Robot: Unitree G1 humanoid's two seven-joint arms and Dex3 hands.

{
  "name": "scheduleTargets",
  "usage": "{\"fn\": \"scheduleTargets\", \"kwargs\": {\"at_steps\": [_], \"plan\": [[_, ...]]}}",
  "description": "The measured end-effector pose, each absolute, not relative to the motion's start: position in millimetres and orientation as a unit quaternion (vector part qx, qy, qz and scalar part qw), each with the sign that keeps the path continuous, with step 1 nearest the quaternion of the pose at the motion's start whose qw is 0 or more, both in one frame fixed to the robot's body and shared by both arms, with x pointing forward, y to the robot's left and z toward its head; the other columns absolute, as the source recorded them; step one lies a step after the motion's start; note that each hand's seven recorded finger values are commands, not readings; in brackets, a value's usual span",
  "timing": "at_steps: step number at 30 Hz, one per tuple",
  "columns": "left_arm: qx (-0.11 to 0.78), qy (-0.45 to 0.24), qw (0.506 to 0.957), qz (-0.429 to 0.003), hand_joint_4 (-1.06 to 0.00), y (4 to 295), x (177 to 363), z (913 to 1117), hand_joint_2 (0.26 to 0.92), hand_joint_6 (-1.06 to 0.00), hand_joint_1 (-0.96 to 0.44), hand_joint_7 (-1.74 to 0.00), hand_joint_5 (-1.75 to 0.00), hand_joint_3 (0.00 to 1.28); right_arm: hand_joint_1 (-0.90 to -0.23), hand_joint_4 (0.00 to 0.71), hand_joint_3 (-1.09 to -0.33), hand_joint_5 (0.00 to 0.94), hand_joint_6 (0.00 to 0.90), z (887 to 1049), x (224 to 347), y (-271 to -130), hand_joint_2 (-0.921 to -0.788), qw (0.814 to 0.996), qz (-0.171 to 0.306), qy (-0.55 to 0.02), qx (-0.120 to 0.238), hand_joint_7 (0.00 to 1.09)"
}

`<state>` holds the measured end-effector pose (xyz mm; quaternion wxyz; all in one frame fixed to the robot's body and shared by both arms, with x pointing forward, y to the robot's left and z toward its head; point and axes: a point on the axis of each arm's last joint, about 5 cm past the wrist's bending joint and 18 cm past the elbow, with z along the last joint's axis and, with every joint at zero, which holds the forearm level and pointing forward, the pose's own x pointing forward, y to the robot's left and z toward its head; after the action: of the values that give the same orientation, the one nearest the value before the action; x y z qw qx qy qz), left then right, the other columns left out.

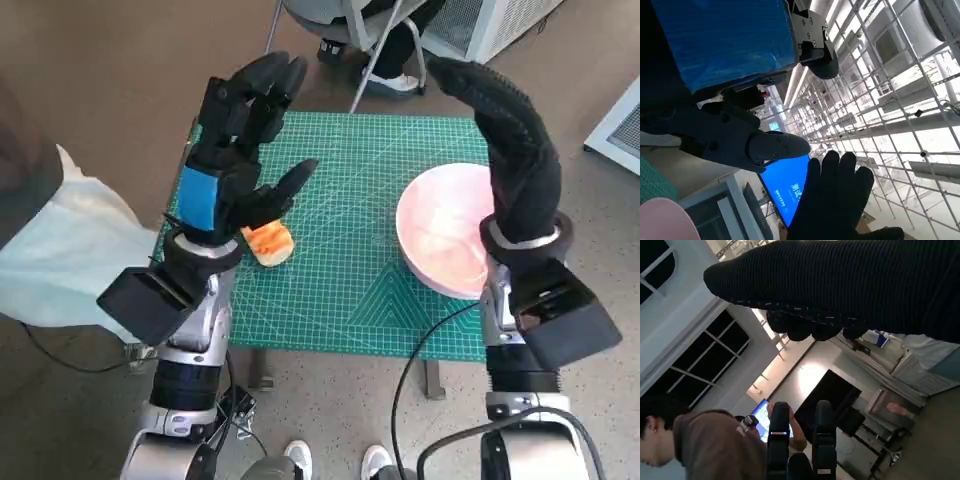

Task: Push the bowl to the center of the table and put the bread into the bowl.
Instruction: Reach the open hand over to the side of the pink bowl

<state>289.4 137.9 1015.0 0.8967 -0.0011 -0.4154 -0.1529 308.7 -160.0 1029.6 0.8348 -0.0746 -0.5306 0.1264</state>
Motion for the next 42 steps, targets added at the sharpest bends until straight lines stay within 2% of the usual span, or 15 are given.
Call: {"fn": "scheduleTargets", "kwargs": {"at_steps": [6,10,15,25,33,42], "plan": [[-0.001,-0.416,0.897,-0.152,-0.38,138,289.9,1014,0.921,-0.11,-0.31,-0.79,-0.08,0.30,-0.551,0.310,-0.755,0.000,-0.001,1023.0,310.6,-178.8,-0.921,0.845,0.101,-0.519,-0.081,0.75],[-0.001,-0.417,0.896,-0.151,-0.38,138,290.0,1014,0.921,-0.11,-0.31,-0.79,-0.08,0.30,-0.569,0.308,-0.757,0.000,-0.001,1015.5,311.7,-196.5,-0.921,0.858,0.072,-0.501,-0.087,0.74],[0.000,-0.418,0.896,-0.151,-0.38,139,290.0,1014,0.921,-0.11,-0.30,-0.79,-0.08,0.30,-0.557,0.297,-0.788,0.000,-0.001,1006.8,309.9,-219.3,-0.921,0.871,0.011,-0.481,-0.099,0.73],[-0.001,-0.413,0.898,-0.149,-0.38,139,290.9,1011,0.921,-0.12,-0.28,-0.78,-0.08,0.31,-0.529,0.271,-0.821,0.000,-0.001,982.6,301.7,-252.1,-0.921,0.896,-0.097,-0.414,-0.130,0.72],[-0.001,-0.412,0.899,-0.149,-0.39,139,291.2,1010,0.921,-0.13,-0.29,-0.77,-0.08,0.31,-0.498,0.263,-0.833,0.004,-0.001,956.2,294.8,-264.5,-0.921,0.924,-0.140,-0.334,-0.125,0.69],[-0.002,-0.411,0.900,-0.145,-0.39,140,291.0,1010,0.921,-0.14,-0.30,-0.76,-0.09,0.31,-0.487,0.275,-0.847,0.009,-0.001,932.8,291.6,-265.4,-0.921,0.949,-0.168,-0.243,-0.109,0.66]]}}
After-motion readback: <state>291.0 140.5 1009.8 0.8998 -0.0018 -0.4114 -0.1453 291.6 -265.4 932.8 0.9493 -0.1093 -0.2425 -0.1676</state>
